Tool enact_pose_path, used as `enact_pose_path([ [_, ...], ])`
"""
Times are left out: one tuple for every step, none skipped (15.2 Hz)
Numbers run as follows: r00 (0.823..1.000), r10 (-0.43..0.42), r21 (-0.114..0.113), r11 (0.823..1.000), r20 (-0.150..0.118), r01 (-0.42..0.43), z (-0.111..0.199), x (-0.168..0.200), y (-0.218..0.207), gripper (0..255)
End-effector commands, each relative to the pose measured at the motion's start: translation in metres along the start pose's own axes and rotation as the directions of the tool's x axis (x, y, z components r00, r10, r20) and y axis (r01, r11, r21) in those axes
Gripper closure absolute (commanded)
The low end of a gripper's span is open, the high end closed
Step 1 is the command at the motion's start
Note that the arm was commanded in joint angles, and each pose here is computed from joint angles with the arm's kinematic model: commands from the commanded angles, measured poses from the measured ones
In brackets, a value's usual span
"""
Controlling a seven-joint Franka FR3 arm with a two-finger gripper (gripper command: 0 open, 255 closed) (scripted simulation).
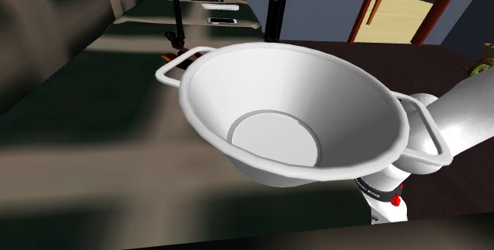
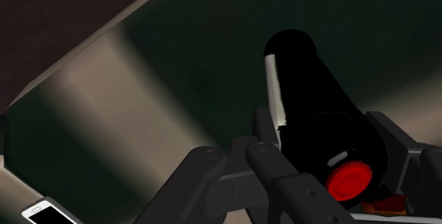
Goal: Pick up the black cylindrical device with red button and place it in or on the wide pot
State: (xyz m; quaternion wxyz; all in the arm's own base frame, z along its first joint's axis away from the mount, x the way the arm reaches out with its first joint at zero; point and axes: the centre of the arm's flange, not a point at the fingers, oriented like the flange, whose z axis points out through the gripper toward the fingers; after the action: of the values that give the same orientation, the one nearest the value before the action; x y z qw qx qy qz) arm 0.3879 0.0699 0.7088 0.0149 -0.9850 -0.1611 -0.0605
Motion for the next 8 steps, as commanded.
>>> enact_pose_path([
  [1.000, 0.000, 0.000, 1.000, 0.000, 0.000, -0.012, 0.003, -0.001, 255],
  [1.000, 0.000, 0.000, 1.000, 0.000, 0.000, -0.017, 0.003, -0.001, 255],
  [1.000, 0.000, 0.000, 1.000, 0.000, 0.000, -0.023, 0.004, -0.001, 255],
  [1.000, 0.000, 0.000, 1.000, 0.000, 0.000, -0.028, 0.005, -0.001, 255],
  [1.000, 0.000, 0.000, 1.000, 0.000, 0.000, -0.033, 0.005, -0.001, 255],
  [1.000, 0.000, 0.000, 1.000, 0.000, 0.000, -0.038, 0.006, -0.001, 255],
  [1.000, 0.000, 0.000, 1.000, 0.000, 0.000, -0.044, 0.007, -0.001, 255],
  [1.000, 0.000, 0.000, 1.000, 0.000, 0.000, -0.049, 0.007, -0.001, 255],
])
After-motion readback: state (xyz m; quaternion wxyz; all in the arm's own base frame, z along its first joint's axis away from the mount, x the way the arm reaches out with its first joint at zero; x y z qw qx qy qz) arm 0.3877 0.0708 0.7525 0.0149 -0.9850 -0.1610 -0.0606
